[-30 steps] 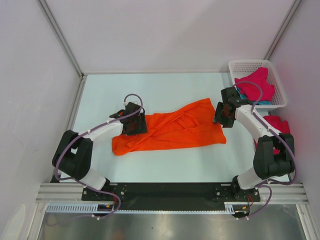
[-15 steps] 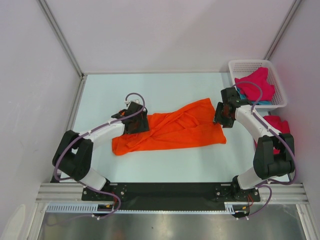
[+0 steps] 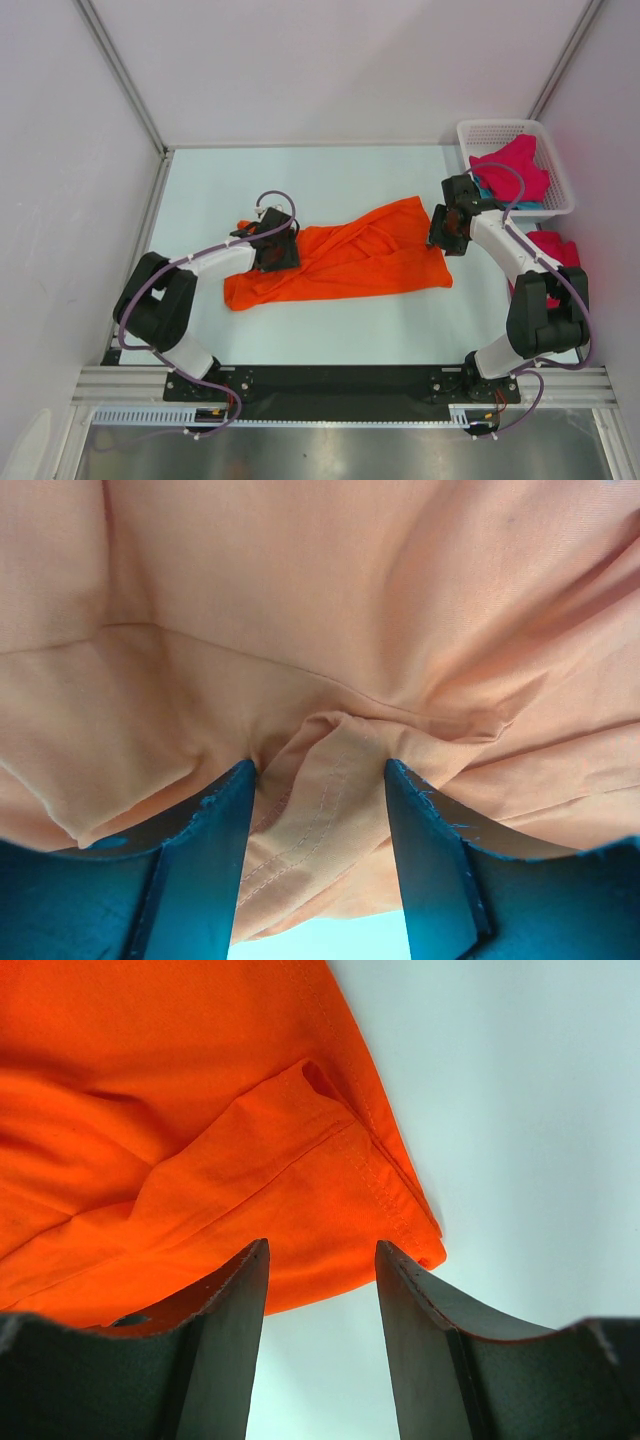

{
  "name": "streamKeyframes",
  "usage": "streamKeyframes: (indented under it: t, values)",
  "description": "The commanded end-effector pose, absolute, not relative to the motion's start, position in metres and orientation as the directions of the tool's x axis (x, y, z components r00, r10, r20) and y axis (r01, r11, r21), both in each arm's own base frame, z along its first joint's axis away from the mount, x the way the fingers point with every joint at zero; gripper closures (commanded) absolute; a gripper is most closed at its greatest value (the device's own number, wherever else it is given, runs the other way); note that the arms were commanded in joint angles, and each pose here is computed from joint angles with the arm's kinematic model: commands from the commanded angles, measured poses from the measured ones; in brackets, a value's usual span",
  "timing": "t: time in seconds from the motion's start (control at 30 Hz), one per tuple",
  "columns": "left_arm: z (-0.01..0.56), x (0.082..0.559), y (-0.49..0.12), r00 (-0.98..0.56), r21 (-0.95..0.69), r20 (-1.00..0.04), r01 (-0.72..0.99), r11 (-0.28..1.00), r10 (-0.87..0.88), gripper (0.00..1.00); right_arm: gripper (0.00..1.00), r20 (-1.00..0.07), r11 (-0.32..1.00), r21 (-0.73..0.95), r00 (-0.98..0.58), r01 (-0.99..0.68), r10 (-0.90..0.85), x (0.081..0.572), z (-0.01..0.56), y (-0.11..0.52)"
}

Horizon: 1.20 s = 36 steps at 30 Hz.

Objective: Fold and stack the t-shirts
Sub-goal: Fold the other side of the tshirt into a rectangle

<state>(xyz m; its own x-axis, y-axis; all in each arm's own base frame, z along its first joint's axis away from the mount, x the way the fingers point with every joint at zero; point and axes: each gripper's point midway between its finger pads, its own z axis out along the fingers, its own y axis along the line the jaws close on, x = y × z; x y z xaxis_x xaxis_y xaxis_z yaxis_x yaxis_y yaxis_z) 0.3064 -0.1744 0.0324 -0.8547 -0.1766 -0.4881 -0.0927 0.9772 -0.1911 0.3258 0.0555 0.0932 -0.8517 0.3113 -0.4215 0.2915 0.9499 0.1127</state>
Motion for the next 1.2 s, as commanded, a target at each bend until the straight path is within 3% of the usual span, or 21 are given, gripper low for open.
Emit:
streamKeyframes:
  t: [0.0, 0.67, 0.7, 0.73, 0.83, 1.03, 1.17]
  values:
    - [0.046, 0.314, -0.182, -0.83, -0.22, -0.523, -0.089, 0.972, -0.194, 0.41, 0.48, -0.463, 0.95, 0.119, -0.831, 0.287, 0.309, 0.331, 0.105, 0.054]
    - [0.069, 0.311, -0.18, -0.808, -0.224, -0.554, -0.086, 0.971, -0.199, 0.42, 0.48, -0.461, 0.951, 0.123, -0.832, 0.283, 0.307, 0.331, 0.104, 0.057]
    - [0.067, 0.31, -0.18, -0.812, -0.224, -0.549, -0.086, 0.971, -0.199, 0.46, 0.48, -0.46, 0.95, 0.123, -0.832, 0.286, 0.31, 0.33, 0.103, 0.057]
    - [0.066, 0.31, -0.181, -0.813, -0.225, -0.547, -0.086, 0.971, -0.199, 0.64, 0.48, -0.461, 0.951, 0.12, -0.832, 0.284, 0.307, 0.33, 0.104, 0.056]
    - [0.064, 0.309, -0.181, -0.815, -0.226, -0.543, -0.089, 0.97, -0.201, 0.89, 0.48, -0.459, 0.951, 0.119, -0.833, 0.286, 0.308, 0.329, 0.103, 0.056]
    - [0.067, 0.307, -0.183, -0.813, -0.227, -0.548, -0.081, 0.97, -0.197, 1.0, 0.48, -0.46, 0.951, 0.12, -0.833, 0.286, 0.308, 0.329, 0.103, 0.056]
    - [0.078, 0.304, -0.187, -0.803, -0.238, -0.566, -0.058, 0.97, -0.187, 1.0, 0.48, -0.459, 0.951, 0.121, -0.833, 0.285, 0.308, 0.328, 0.102, 0.056]
